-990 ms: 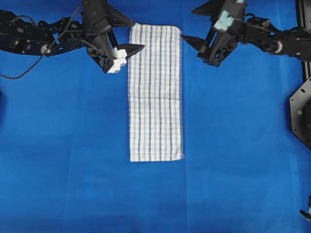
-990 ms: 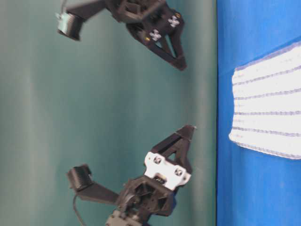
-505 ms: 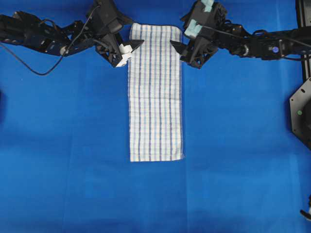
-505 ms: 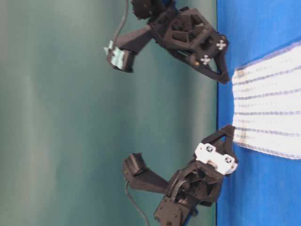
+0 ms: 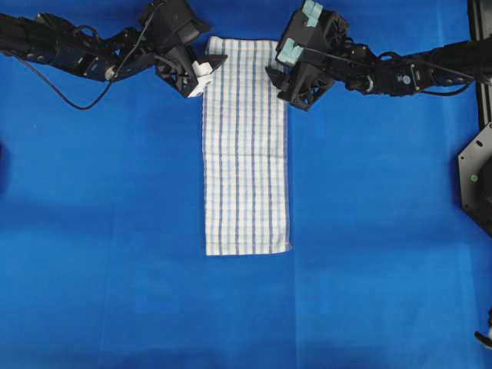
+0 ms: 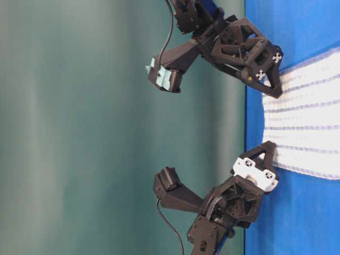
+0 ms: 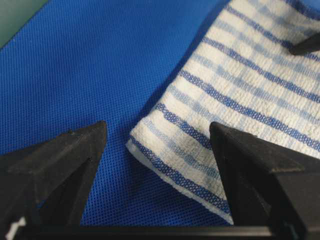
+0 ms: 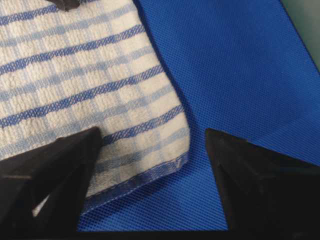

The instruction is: Fold the blue towel.

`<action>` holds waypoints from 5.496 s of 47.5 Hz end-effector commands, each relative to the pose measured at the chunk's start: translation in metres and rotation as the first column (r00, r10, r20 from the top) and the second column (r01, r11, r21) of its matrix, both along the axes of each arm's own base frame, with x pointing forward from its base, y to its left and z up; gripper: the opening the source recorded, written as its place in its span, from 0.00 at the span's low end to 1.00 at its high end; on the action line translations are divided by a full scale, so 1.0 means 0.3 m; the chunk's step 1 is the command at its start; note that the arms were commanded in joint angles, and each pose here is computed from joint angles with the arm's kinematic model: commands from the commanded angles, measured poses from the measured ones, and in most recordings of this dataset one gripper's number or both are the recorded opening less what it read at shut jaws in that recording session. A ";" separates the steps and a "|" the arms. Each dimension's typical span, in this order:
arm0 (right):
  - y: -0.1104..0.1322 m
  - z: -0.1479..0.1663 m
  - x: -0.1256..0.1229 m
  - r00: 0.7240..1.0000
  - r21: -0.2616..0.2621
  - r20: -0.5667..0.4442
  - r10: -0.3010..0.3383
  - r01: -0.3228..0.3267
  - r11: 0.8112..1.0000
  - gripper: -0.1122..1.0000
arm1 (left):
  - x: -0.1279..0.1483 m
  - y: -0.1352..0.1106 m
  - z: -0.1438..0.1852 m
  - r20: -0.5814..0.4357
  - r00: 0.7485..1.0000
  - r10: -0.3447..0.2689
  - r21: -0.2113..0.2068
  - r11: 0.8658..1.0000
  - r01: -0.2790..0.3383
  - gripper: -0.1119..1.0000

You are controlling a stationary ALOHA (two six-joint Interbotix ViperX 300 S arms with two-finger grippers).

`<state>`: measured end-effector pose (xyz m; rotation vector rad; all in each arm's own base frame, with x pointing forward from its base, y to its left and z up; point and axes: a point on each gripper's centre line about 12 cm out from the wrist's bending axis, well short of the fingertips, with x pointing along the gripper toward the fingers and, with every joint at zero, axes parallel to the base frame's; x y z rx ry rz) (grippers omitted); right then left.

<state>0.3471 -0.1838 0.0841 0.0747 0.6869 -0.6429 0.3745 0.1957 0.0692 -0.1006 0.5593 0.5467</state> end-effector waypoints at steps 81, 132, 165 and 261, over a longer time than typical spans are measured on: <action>0.137 0.323 -0.054 0.973 -0.058 0.211 0.092 -0.081 0.995 0.10 | 0.046 -0.134 0.428 0.058 0.976 -0.210 0.152 0.968 0.199 0.13; 0.737 0.342 -0.095 0.885 0.073 0.349 0.308 -0.354 0.932 0.10 | 0.023 -0.821 0.423 0.087 0.777 -0.623 0.069 0.782 0.620 0.13; 0.843 0.256 -0.061 0.904 0.171 0.280 0.322 -0.377 0.910 0.13 | 0.022 -0.906 0.300 0.110 0.790 -0.603 -0.058 0.790 0.610 0.14; 0.611 0.399 -0.555 0.809 -0.106 0.456 0.372 -0.365 0.925 0.86 | -0.608 -0.692 0.474 0.342 0.769 -0.541 0.136 0.838 0.529 0.88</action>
